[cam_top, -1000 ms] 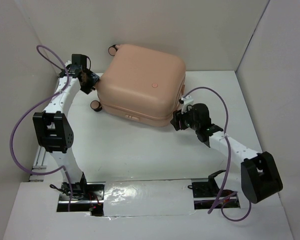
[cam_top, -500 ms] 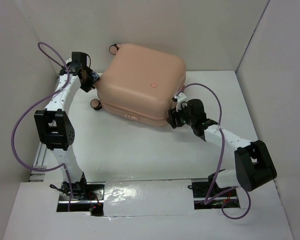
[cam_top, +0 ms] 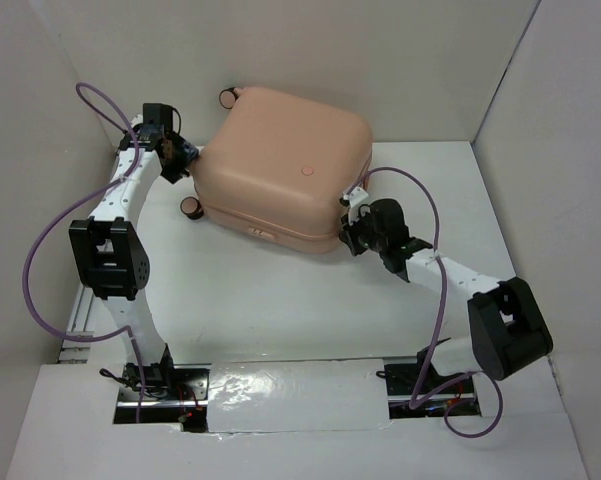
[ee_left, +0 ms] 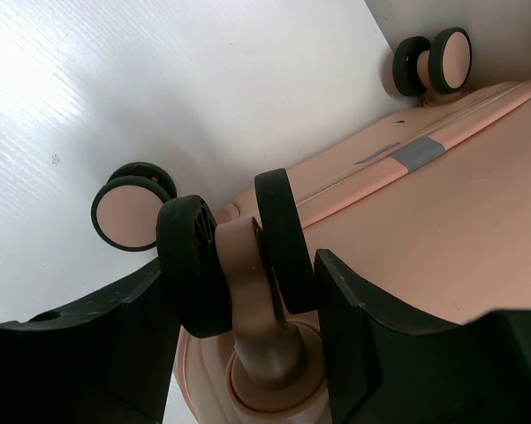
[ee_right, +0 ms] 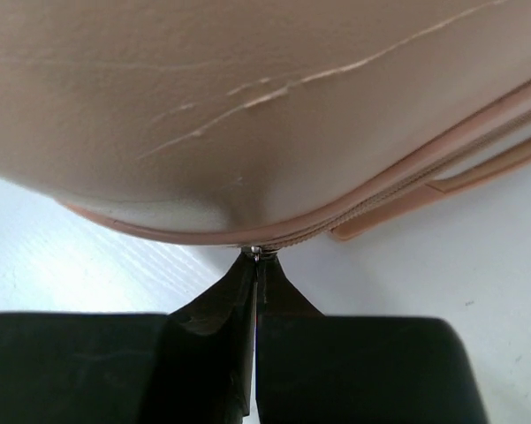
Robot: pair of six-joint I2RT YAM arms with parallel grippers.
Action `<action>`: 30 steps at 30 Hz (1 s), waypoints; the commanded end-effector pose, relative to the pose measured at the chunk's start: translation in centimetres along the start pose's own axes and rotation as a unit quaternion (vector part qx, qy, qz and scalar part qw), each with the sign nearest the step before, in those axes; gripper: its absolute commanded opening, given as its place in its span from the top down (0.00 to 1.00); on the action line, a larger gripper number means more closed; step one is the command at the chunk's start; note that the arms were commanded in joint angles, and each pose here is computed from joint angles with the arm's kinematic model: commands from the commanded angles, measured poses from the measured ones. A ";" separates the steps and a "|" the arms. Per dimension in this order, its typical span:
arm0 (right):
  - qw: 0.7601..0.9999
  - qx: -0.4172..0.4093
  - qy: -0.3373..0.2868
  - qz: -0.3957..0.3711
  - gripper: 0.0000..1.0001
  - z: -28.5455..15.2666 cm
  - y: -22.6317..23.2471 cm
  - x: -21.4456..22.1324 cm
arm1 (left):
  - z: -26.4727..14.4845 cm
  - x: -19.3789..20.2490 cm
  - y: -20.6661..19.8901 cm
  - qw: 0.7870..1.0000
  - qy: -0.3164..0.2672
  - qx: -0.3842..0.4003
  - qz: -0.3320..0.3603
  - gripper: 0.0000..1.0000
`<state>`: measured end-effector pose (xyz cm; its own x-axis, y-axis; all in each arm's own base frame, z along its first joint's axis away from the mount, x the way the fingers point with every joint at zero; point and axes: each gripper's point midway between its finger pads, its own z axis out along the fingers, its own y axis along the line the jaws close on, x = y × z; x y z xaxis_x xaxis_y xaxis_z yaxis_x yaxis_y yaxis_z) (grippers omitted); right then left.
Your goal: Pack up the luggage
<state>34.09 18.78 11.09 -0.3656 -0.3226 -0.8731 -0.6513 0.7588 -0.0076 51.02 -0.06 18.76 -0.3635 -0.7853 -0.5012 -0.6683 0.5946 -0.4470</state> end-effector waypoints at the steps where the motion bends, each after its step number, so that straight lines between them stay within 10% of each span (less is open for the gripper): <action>1: 0.988 0.107 -0.106 0.028 1.00 -0.7 -3.2 -6.4 | 3.2 0.0 4.5 0.986 -0.013 -0.073 0.151 1.00; 9: 0.921 0.351 -0.102 0.132 1.00 -5.1 -11.1 -5.6 | 3.6 -0.3 5.8 0.985 -0.012 -0.088 0.147 1.00; 30: 0.863 0.429 -0.196 0.182 1.00 3.0 -33.7 -8.8 | 4.8 -1.0 7.5 0.984 -0.018 -0.110 0.138 1.00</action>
<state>56.70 6.97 11.87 -0.3252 0.1005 -0.9403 0.0298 0.9949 0.0960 51.14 0.31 18.55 -0.3789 -0.7757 -0.5046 -0.6535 0.6104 -0.4476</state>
